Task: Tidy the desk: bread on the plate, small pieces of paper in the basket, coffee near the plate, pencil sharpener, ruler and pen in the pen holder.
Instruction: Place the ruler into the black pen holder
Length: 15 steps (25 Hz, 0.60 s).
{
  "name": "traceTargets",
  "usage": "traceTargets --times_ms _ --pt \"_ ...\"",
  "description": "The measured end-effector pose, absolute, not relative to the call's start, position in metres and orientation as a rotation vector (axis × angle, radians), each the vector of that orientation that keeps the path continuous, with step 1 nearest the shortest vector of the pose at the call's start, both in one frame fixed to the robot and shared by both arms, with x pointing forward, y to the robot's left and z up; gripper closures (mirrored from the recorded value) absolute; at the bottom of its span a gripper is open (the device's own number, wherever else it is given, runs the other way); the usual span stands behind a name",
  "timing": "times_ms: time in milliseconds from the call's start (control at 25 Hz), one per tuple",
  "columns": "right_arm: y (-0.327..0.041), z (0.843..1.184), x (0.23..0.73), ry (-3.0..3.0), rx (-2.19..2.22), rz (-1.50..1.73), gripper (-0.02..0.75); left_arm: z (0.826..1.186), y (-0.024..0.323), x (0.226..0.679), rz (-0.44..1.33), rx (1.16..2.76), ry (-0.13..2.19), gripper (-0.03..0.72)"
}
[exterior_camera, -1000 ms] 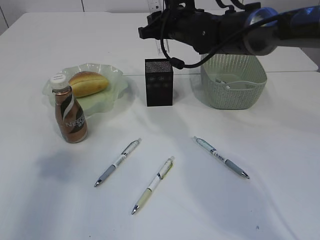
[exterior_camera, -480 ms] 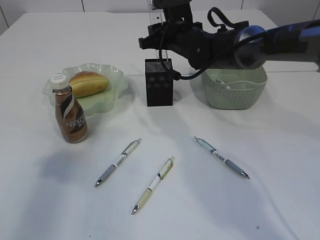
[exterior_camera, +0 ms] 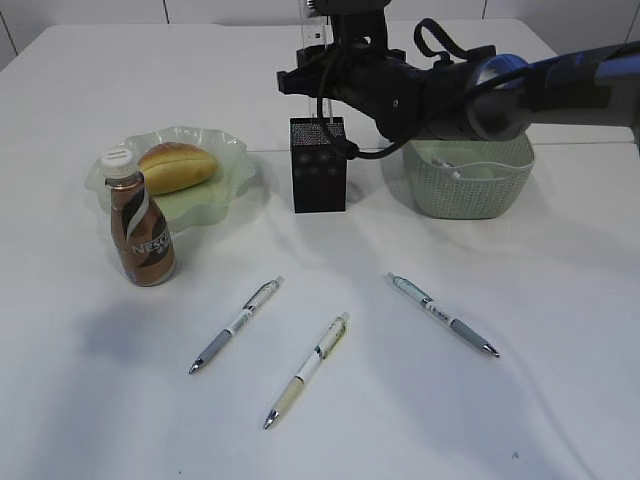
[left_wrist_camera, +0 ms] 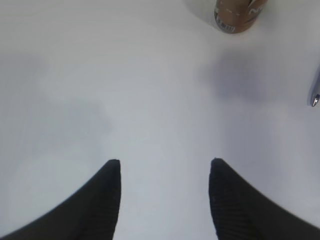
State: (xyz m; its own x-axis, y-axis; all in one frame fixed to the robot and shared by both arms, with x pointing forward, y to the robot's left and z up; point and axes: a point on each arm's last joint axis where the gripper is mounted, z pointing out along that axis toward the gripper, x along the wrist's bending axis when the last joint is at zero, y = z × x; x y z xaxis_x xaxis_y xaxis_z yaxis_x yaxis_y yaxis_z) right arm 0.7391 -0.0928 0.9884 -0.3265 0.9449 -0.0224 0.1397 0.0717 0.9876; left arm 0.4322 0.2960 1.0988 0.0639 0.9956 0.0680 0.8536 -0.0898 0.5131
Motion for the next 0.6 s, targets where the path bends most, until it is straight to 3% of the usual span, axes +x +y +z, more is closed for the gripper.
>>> traceTargets --times_ms 600 --pt "-0.092 0.972 0.742 1.592 1.14 1.335 0.447 1.099 0.296 0.432 0.581 2.009 1.851 0.294"
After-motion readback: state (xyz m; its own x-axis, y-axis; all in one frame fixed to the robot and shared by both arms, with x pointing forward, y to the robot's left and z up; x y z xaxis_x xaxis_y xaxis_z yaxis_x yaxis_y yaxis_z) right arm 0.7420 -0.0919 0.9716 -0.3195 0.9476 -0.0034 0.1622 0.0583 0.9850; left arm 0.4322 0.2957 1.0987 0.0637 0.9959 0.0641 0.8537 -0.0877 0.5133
